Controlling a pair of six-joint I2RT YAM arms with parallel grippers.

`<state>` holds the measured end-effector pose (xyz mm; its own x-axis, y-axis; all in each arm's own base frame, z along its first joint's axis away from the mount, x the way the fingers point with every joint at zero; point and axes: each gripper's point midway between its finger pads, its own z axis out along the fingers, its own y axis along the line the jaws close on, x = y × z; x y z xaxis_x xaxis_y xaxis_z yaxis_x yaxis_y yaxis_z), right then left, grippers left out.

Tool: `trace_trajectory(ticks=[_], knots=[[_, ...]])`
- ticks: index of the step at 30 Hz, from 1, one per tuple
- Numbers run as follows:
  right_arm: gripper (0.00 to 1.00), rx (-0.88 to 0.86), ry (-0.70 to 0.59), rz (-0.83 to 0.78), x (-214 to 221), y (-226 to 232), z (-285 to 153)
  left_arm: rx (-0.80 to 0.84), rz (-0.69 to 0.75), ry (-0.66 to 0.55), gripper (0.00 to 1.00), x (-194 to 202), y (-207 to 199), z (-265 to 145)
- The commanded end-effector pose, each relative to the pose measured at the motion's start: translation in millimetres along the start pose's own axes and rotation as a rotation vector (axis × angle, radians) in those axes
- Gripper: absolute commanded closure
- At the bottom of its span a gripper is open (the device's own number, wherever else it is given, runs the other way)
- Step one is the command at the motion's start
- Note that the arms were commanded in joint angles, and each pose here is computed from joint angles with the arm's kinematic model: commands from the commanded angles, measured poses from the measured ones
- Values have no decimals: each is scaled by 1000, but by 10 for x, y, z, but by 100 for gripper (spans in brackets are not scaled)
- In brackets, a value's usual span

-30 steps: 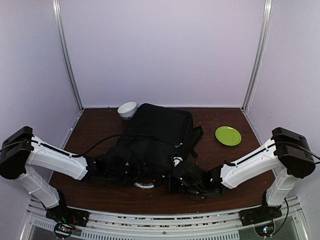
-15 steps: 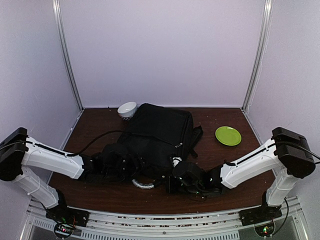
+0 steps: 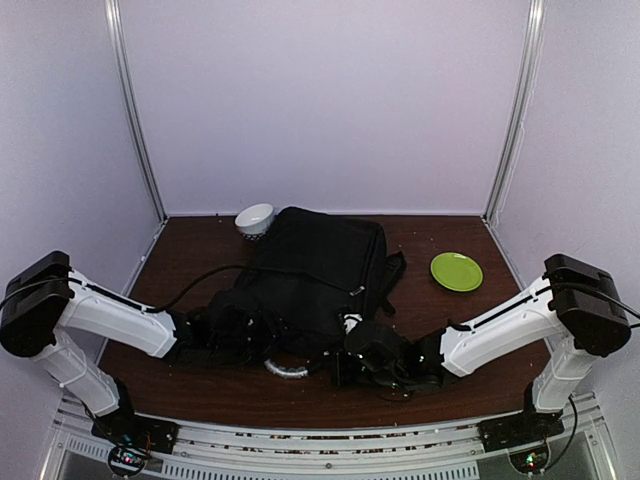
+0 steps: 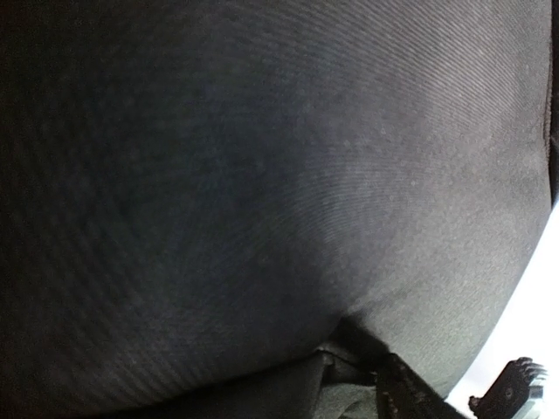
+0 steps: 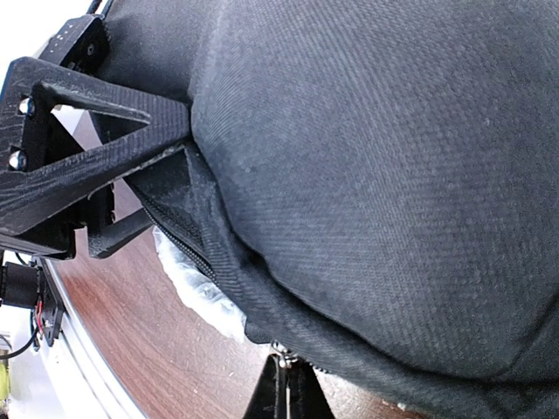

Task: Pack the student bag
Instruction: Zip the student bag at the center of the board.

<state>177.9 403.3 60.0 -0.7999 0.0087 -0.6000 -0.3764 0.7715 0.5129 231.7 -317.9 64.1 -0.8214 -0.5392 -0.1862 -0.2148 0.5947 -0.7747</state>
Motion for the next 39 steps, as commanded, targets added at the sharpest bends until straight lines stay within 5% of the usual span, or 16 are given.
trace_trajectory(ticks=[1,19,39], knots=[[100,-36,-21,-3,-111,152,-72,32,-10,0,38,-32,-42,19],[100,-33,-33,-33,-177,176,-167,30,4,-33,99,-99,-31,-39],[100,81,-68,-124,-259,12,-357,8,12,-98,100,-285,2,-171]])
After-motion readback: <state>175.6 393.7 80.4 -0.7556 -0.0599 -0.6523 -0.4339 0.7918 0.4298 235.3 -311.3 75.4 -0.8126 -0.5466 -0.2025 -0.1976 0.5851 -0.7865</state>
